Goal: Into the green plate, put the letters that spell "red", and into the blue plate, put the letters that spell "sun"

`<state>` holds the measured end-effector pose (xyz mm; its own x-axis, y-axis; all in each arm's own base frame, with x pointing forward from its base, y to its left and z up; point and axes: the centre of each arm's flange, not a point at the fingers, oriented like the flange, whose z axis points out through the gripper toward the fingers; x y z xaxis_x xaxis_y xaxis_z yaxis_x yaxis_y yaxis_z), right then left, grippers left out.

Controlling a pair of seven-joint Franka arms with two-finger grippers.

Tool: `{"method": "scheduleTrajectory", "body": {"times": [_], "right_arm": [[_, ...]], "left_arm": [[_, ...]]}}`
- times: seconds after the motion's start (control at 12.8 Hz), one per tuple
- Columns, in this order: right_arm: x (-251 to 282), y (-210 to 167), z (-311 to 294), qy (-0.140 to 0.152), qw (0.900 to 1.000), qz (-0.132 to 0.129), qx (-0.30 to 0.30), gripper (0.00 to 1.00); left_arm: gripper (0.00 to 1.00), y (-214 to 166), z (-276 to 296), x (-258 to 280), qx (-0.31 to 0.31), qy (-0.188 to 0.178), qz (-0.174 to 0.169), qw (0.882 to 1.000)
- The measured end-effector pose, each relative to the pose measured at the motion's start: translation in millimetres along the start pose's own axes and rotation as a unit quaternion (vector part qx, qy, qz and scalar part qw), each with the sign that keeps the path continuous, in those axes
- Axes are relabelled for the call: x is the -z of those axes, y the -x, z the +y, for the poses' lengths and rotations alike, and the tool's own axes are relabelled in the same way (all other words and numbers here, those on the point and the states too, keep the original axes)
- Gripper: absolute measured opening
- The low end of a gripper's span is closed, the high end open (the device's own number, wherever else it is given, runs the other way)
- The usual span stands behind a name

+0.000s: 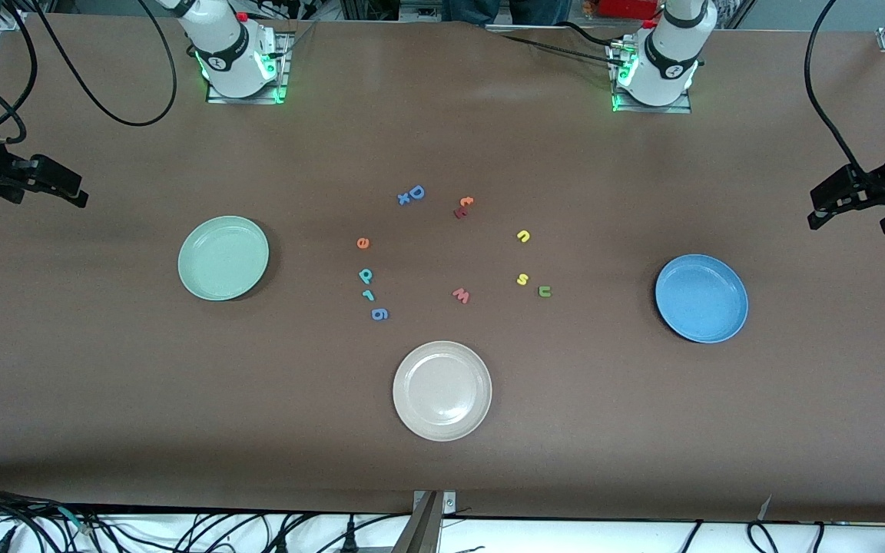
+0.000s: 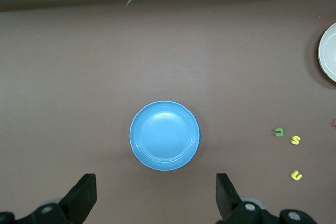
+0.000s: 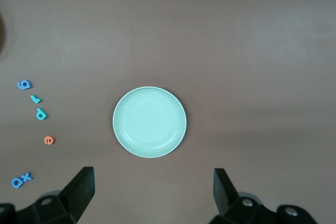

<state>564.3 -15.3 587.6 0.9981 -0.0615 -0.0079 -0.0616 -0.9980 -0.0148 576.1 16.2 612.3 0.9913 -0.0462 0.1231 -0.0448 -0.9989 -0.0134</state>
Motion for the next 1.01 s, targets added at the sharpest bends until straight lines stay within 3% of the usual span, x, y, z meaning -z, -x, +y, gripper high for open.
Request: {"method": "scheduleTrajectory", "body": {"times": [1.01], "right_arm": [[0.0, 0.0, 0.0, 0.0, 1.0, 0.0, 0.0, 1.0]], "left_arm": [[1.0, 0.2, 5.8, -0.7, 0.024, 0.001, -0.003, 1.0]]}}
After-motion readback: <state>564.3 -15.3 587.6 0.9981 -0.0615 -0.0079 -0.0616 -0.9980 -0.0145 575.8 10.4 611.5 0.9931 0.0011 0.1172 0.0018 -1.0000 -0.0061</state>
